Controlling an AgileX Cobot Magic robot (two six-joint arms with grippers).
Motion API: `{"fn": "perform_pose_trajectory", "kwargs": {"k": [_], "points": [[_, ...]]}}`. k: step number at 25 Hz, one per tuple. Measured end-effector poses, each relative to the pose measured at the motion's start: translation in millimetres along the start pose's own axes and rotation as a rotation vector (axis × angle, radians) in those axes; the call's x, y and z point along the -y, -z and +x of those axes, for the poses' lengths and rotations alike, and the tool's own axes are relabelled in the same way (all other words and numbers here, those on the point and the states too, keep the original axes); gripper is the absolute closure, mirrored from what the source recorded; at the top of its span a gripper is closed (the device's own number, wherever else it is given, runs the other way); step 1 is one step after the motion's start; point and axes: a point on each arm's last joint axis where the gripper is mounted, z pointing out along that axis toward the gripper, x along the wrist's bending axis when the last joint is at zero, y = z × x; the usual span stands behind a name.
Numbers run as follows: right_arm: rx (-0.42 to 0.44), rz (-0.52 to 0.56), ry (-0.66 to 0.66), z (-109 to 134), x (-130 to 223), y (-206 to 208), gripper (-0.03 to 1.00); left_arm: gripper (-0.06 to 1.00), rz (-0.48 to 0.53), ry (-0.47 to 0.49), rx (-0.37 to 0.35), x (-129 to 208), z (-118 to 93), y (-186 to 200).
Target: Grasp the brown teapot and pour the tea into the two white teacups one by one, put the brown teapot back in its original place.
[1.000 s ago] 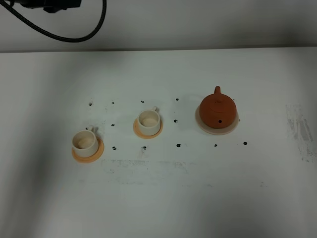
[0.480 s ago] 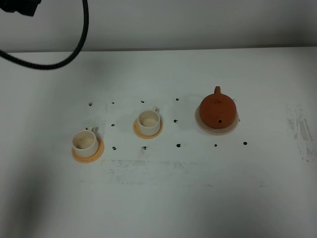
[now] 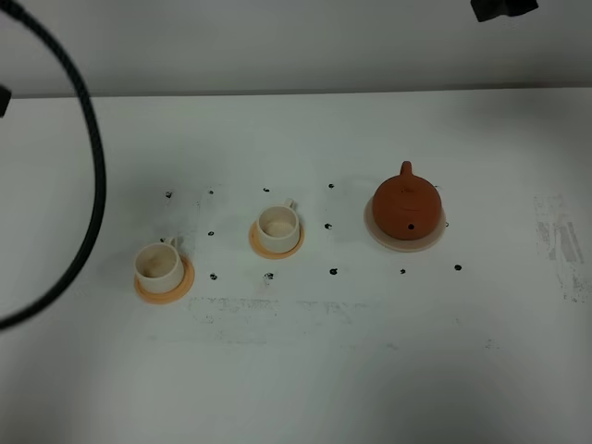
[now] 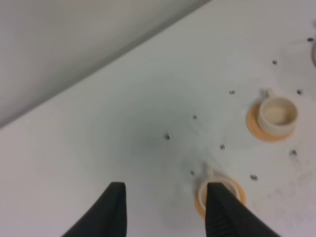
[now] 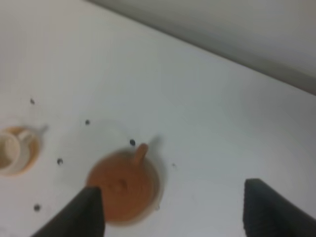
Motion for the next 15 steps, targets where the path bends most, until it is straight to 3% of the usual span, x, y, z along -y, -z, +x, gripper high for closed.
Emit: {"fn": "perform_pose_trajectory", "kwargs": {"k": [9,15], "points": [[0.010,0.126,0.055,18.3,17.9,-26.9,0.40,0.60,-0.137,0.141,-0.082,105.3,-50.0,71.1],[0.015,0.118,0.057,19.0,22.4,-39.4,0.40,0.60,-0.130,0.194,-0.068,159.4,-75.1,83.0]]}}
